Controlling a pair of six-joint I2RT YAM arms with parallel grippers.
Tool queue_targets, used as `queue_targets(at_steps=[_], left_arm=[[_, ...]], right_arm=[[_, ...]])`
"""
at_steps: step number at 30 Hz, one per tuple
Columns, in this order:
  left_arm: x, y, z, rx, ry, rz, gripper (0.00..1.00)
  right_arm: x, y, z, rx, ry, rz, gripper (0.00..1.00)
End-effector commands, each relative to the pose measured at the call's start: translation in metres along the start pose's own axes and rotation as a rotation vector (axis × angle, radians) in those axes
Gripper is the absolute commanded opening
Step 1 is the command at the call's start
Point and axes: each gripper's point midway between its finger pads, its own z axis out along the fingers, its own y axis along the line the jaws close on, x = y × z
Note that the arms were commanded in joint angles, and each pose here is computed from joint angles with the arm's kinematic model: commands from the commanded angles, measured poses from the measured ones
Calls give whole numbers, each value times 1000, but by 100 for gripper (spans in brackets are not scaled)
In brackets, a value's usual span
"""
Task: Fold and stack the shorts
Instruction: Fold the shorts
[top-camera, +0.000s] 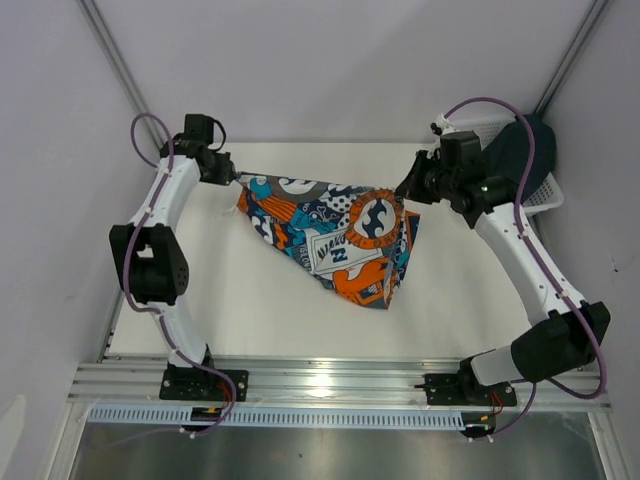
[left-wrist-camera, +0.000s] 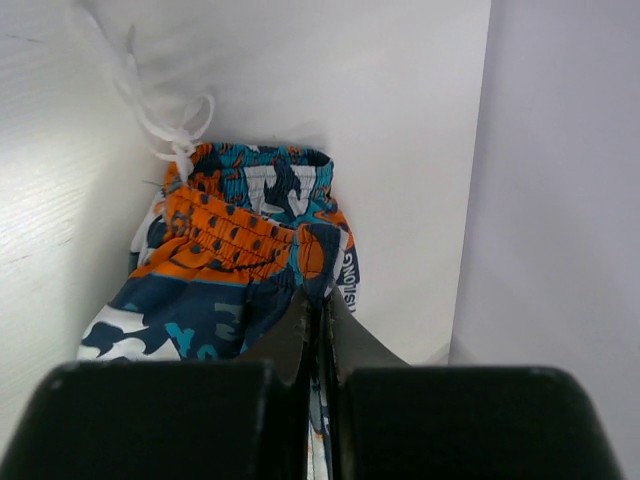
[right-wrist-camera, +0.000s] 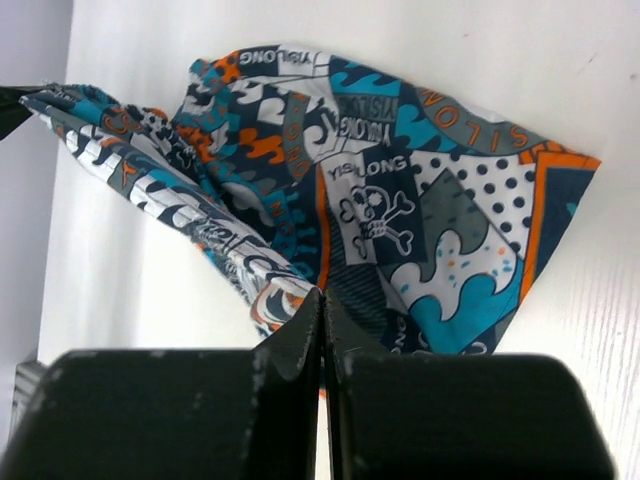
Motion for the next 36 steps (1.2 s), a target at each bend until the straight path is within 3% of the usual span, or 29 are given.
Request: queue_targets(at_steps=[1, 9, 15, 17, 20, 25, 36], left_arm=[[-27, -23, 14, 31, -105, -49, 0], [-18, -55, 41, 131, -98, -117, 0], [-9, -81, 58, 191, -100, -104, 0], [-7, -78, 66, 172, -95, -103, 2], [-7, -72, 76, 149, -101, -107, 4], [-7, -69, 85, 139, -107, -104, 4], [-8, -64, 89, 127, -108, -90, 3]], right_arm=[[-31, -18, 10, 48, -86, -16, 0], [-54, -58, 51, 124, -126, 31, 0], [-42, -70, 91, 66, -66, 46, 0], [-33, -65, 101, 15, -26, 42, 23], [-18, -60, 121, -69, 35, 60, 38], [-3, -47, 150, -237, 83, 119, 44], [40, -78, 203, -222, 149, 166, 42]])
